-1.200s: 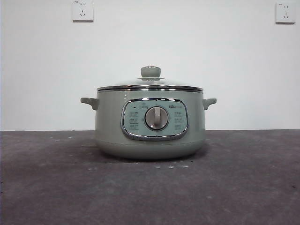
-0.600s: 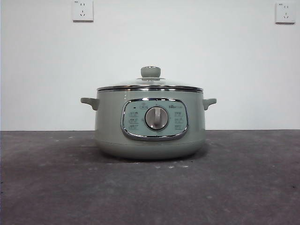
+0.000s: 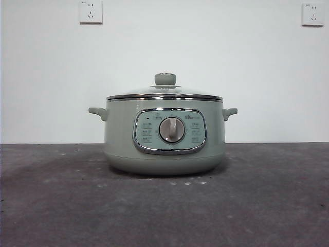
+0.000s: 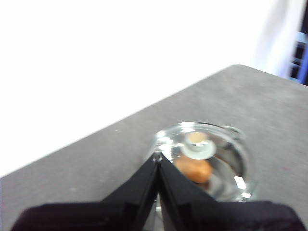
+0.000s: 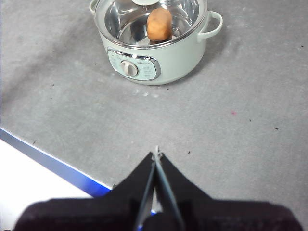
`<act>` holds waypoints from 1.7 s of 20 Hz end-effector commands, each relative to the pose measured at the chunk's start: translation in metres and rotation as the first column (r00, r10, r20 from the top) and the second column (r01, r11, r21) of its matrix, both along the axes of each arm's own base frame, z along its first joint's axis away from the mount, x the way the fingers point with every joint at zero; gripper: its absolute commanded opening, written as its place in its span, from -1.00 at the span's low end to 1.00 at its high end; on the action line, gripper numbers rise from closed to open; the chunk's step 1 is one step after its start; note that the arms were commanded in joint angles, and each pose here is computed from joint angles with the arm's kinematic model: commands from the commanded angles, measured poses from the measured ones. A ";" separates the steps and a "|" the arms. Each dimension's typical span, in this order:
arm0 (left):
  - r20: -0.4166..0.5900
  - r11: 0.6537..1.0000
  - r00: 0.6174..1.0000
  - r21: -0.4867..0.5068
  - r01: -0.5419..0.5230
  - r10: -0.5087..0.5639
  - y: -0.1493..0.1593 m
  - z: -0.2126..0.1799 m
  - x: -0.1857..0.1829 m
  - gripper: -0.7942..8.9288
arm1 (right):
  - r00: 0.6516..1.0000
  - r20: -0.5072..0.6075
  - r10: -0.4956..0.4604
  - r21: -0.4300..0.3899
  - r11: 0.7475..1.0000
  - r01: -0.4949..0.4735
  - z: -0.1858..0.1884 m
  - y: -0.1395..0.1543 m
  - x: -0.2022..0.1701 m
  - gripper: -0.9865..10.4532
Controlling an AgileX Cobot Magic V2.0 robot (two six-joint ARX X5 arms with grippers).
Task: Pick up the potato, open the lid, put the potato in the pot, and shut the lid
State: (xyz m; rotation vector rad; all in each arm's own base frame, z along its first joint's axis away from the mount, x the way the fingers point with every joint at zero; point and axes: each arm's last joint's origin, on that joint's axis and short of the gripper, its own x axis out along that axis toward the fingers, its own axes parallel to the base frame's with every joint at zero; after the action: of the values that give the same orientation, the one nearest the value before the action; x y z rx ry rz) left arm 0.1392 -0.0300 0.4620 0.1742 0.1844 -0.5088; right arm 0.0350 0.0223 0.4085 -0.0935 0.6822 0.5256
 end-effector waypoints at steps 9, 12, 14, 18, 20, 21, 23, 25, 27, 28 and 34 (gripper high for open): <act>0.102 0.977 0.972 0.015 -0.215 0.212 0.020 -0.186 -0.023 -0.84 | 0.999 -0.033 -0.007 -0.010 1.000 0.007 -0.004 0.000 0.000 -0.83; 0.092 0.958 0.955 0.017 -0.286 0.284 0.023 -0.226 -0.035 -0.84 | 0.999 -0.032 -0.007 -0.011 1.000 0.007 -0.004 0.000 0.000 -0.83; 0.090 0.954 0.951 0.015 -0.299 0.296 0.024 -0.247 -0.040 -0.84 | 0.999 -0.033 -0.007 -0.011 1.000 0.007 -0.004 0.000 0.000 -0.83; 0.047 0.951 0.949 -0.021 -0.310 0.311 0.025 -0.282 -0.043 -0.84 | 0.999 -0.033 -0.007 -0.011 1.000 0.007 -0.004 0.000 0.000 -0.83; 0.025 0.948 0.949 -0.038 -0.315 0.316 0.025 -0.297 -0.044 -0.84 | 0.999 -0.033 -0.007 -0.011 1.000 0.007 -0.004 0.000 0.000 -0.83; 0.015 0.947 0.948 -0.048 -0.317 0.318 0.025 -0.304 -0.044 -0.84 | 0.999 -0.033 -0.007 -0.011 1.000 0.007 -0.004 0.000 0.000 -0.83; 0.017 0.944 0.946 -0.074 -0.321 0.323 0.025 -0.311 -0.044 -0.84 | 0.999 -0.033 -0.007 -0.011 1.000 0.007 -0.004 0.000 0.000 -0.83; 0.023 0.943 0.946 -0.086 -0.321 0.324 0.025 -0.310 -0.044 -0.84 | 0.999 -0.033 -0.007 -0.011 1.000 0.007 -0.004 0.000 0.000 -0.83; 0.001 0.939 0.945 -0.114 -0.325 0.327 0.025 -0.310 -0.044 -0.84 | 0.999 -0.033 -0.007 -0.011 1.000 0.007 -0.004 0.000 0.000 -0.83; 0.000 0.940 0.946 -0.113 -0.323 0.325 0.025 -0.310 -0.044 -0.84 | 0.999 -0.033 -0.007 -0.011 1.000 0.007 -0.004 0.000 0.000 -0.83; -0.019 0.938 0.944 -0.106 -0.329 0.329 0.025 -0.312 -0.043 -0.84 | 0.999 -0.033 -0.007 -0.011 1.000 0.007 -0.004 0.000 0.000 -0.83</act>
State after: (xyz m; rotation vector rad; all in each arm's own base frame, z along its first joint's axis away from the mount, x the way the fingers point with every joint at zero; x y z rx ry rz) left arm 0.0956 -0.0054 0.1527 0.0416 0.1784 -0.1898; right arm 0.0351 0.0223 0.4085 -0.0911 0.6832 0.5247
